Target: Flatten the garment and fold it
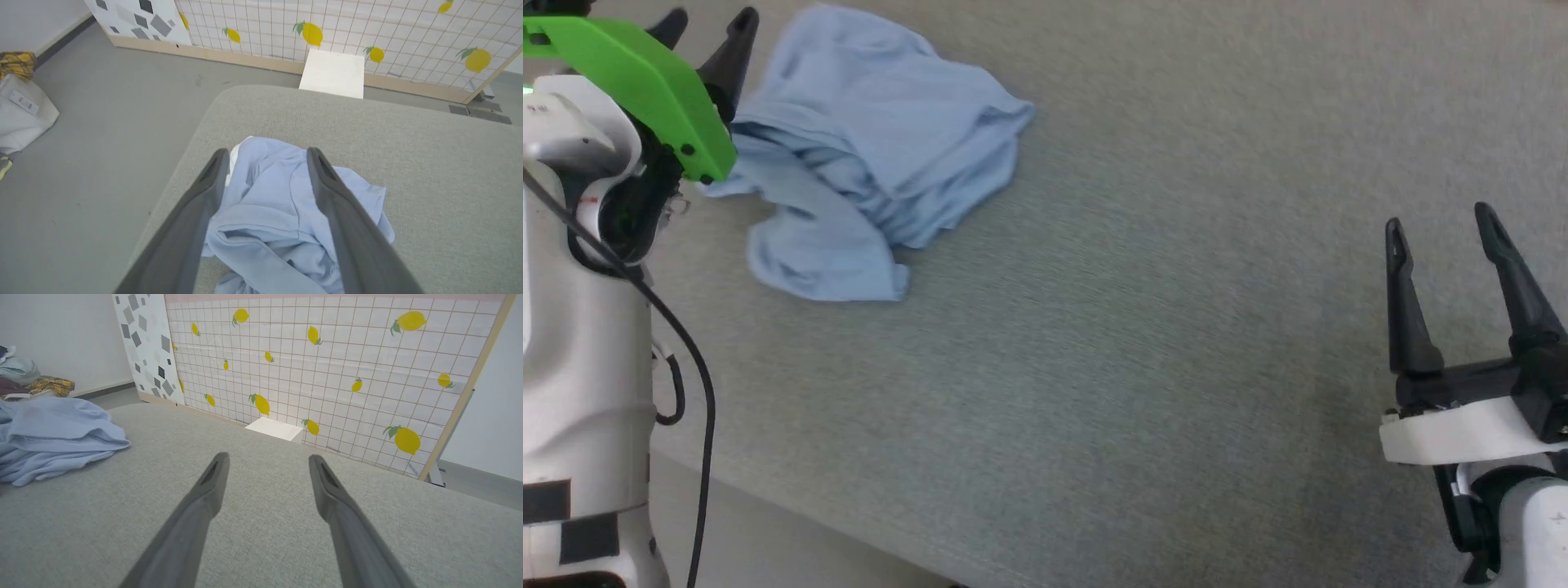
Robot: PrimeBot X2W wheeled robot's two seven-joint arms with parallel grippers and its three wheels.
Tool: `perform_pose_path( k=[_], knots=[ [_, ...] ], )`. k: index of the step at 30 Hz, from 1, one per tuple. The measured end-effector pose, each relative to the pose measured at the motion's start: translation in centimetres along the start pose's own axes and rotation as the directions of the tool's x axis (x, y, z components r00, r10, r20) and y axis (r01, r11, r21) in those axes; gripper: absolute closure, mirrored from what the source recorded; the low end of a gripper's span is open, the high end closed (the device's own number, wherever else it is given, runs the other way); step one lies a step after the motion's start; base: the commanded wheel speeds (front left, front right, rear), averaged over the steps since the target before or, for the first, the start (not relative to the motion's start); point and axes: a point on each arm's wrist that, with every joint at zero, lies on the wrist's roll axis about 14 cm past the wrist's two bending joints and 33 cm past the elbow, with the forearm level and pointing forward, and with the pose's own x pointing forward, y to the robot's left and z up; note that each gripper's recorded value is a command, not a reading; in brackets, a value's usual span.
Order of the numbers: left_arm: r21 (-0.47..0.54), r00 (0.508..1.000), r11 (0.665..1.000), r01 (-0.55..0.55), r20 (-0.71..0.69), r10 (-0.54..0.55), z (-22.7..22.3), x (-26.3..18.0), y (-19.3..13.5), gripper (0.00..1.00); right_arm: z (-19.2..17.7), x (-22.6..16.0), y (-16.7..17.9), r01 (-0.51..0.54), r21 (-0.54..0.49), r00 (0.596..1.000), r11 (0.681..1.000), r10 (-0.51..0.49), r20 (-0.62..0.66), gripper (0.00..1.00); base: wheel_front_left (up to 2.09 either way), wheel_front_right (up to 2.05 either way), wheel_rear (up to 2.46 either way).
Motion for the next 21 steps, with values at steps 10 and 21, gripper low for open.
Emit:
perform_pose_path(
  k=[10, 21],
  knots=[
    [-0.136, 0.852, 0.981, -0.136, -0.521, 0.046, -13.5, 4.8, -1.1, 0.00, -5.6, -1.2, -3.8, 0.099, 0.018, 0.988, 0.995, -0.097, -0.122, 0.00, 0.00, 0.00, 0.00],
    [-0.098, 0.887, 0.991, -0.091, -0.461, 0.035, -15.2, 6.8, -1.4, 1.00, -6.7, -2.3, -5.6, 0.150, 0.017, 0.977, 0.988, -0.146, -0.153, 0.00, 0.00, 0.00, 0.00]
  ],
)
